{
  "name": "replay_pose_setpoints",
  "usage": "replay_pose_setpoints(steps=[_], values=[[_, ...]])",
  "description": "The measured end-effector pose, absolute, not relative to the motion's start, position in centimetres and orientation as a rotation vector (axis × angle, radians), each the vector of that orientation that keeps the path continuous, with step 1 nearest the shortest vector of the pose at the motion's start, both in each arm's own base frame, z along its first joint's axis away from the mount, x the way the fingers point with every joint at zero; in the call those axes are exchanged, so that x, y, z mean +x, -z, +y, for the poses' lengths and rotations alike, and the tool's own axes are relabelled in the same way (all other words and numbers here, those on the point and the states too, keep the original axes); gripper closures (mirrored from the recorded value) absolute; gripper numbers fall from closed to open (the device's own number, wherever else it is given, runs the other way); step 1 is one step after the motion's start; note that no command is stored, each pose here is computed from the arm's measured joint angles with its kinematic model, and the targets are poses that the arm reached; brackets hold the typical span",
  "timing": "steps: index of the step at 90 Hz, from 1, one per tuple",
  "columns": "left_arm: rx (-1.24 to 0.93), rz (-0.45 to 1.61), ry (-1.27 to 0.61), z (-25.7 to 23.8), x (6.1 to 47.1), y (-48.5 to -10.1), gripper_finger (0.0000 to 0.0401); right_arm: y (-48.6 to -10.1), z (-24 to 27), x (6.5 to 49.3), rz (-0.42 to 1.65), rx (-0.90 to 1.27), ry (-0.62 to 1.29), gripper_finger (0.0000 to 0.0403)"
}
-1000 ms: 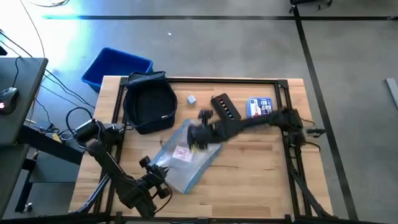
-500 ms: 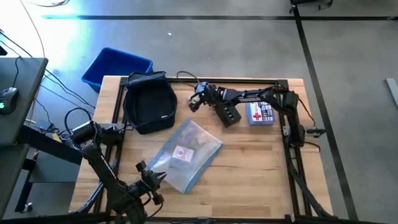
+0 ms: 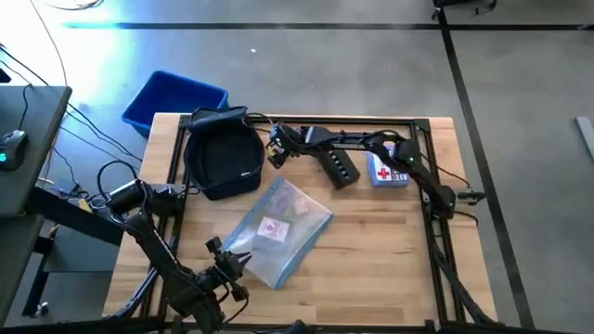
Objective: Unpack backpack
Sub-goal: Put the white adapter into the white zip bag
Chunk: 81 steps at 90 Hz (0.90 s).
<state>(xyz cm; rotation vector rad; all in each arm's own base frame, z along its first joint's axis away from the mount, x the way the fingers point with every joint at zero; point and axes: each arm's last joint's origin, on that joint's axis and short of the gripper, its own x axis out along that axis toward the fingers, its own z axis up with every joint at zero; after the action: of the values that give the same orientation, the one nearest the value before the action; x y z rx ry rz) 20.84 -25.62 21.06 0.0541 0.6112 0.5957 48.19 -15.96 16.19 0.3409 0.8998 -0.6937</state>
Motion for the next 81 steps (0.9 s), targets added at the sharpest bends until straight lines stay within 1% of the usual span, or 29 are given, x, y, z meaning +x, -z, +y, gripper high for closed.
replay_pose_setpoints(steps=[21, 33, 67, 81], values=[[0.050, 0.613, -0.592, -25.7, 20.8, -21.1, 0.0385, -15.8, -16.4, 49.2, 1.036, 0.374, 0.734, 0.0077], [0.050, 0.613, -0.592, -25.7, 20.8, -21.1, 0.0385, -15.4, -16.5, 49.3, 1.095, 0.363, 0.754, 0.0091], [0.047, 0.613, -0.591, -25.7, 20.8, -21.0, 0.0385, -15.1, -16.6, 49.1, 1.133, 0.399, 0.724, 0.0184], [0.046, 0.614, -0.591, -25.7, 20.8, -21.0, 0.0385, -14.6, -16.5, 49.2, 1.142, 0.432, 0.681, 0.0219]])
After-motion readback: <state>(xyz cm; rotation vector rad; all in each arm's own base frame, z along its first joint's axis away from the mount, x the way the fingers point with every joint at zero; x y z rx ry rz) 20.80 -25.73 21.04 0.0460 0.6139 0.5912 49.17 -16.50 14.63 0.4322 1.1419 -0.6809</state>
